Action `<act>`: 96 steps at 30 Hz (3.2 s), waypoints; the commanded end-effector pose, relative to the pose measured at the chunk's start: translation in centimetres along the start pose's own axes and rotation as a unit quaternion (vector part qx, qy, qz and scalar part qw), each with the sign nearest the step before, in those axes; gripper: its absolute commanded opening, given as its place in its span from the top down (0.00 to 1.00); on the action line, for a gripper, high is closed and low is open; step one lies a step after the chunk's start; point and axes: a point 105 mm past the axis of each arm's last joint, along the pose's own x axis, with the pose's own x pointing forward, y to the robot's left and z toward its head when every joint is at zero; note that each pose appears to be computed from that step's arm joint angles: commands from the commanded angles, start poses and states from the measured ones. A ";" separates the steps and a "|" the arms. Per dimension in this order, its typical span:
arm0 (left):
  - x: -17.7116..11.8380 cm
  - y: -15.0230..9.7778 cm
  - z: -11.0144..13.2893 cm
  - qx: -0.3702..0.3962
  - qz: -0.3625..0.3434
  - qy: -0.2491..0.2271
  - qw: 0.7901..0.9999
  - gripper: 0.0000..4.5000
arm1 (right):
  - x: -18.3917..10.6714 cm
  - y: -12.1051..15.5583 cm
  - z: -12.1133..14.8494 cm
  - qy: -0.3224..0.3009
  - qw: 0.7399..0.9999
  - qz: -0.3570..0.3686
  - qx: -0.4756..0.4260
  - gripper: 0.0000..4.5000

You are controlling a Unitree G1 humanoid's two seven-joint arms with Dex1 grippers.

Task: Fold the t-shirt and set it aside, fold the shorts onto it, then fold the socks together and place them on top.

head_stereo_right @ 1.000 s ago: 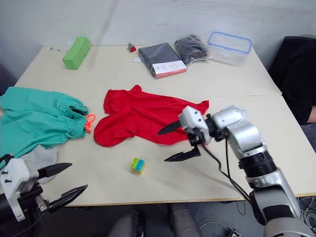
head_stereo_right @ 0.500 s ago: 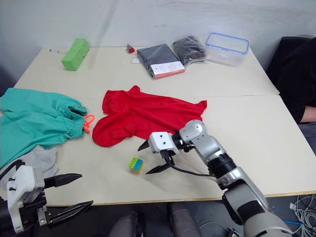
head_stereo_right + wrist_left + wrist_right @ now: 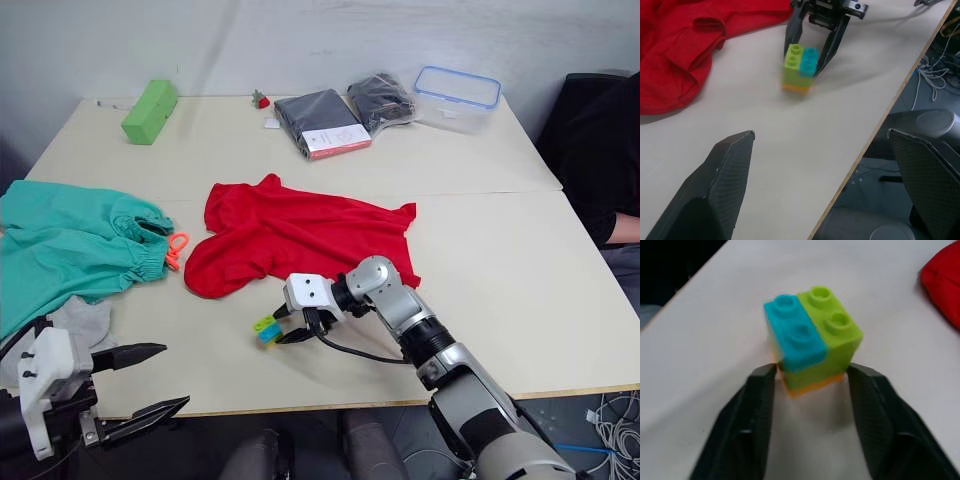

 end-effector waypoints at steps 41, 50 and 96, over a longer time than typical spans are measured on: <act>11.3 -1.8 10.1 0.124 -0.329 -0.153 0.923 0.00 | -36.0 17.3 -11.6 0.176 0.584 -0.740 0.284 0.60; 11.6 -0.7 10.4 0.134 -0.315 -0.155 0.927 0.00 | -36.1 17.4 -9.9 0.166 0.591 -0.742 0.268 0.01; 17.7 11.2 8.2 0.222 -0.098 -0.024 0.970 0.49 | -21.2 2.3 -3.6 0.172 0.909 -0.372 0.075 0.00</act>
